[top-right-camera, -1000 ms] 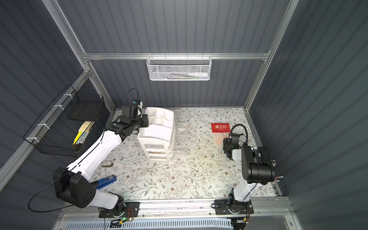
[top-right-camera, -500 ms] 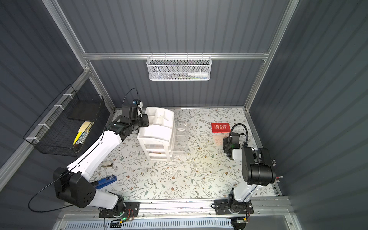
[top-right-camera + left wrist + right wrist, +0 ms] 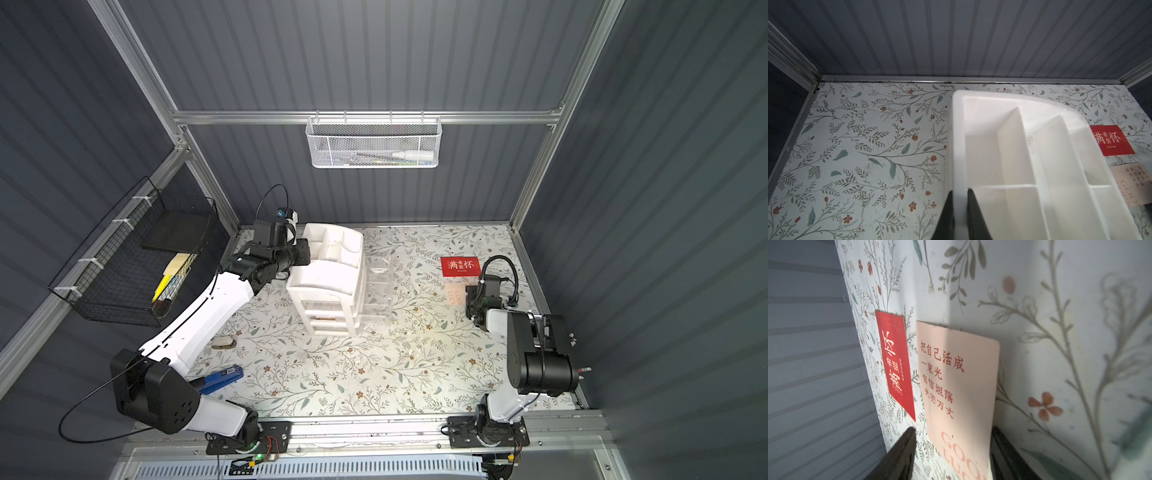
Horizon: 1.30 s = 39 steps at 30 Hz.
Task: Take the postcards out of the drawer
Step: Place the postcard at the center of the board.
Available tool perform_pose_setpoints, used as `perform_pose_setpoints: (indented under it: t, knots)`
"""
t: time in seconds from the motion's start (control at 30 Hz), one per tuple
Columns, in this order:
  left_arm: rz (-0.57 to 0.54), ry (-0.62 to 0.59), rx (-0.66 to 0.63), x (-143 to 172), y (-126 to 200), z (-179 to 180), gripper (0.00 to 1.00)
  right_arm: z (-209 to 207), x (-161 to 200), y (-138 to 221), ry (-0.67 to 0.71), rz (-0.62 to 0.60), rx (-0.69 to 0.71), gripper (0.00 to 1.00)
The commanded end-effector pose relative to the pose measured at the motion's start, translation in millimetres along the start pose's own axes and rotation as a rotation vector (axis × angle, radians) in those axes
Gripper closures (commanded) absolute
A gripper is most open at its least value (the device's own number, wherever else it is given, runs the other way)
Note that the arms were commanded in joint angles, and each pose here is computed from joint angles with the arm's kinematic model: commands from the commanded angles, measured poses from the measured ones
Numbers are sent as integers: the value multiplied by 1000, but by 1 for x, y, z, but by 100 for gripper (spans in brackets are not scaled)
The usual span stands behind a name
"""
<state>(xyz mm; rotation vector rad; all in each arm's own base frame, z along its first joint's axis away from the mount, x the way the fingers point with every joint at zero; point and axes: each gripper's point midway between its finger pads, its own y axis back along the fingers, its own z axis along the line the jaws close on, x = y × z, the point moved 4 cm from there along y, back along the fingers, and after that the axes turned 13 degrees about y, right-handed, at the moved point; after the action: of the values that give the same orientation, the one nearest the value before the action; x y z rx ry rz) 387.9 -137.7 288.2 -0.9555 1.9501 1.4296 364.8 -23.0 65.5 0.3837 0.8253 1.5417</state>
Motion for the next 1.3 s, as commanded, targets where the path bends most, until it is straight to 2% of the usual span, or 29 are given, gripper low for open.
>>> perform_pose_setpoints:
  t: [0.0,0.33,0.87,1.07,1.27]
  knots:
    - [242,-108,-62,63,-31,19,100,3,5,8,-4,30,43,39]
    - [245,-106,-57,64,-31,18,100,1,9,26,25,40,80,34]
    - [239,-106,-54,63,-29,17,100,-4,25,6,46,104,63,35]
    - [243,-107,-56,64,-30,18,100,12,31,10,145,129,31,36]
    - [240,-107,-55,63,-30,18,100,29,23,31,260,92,-4,36]
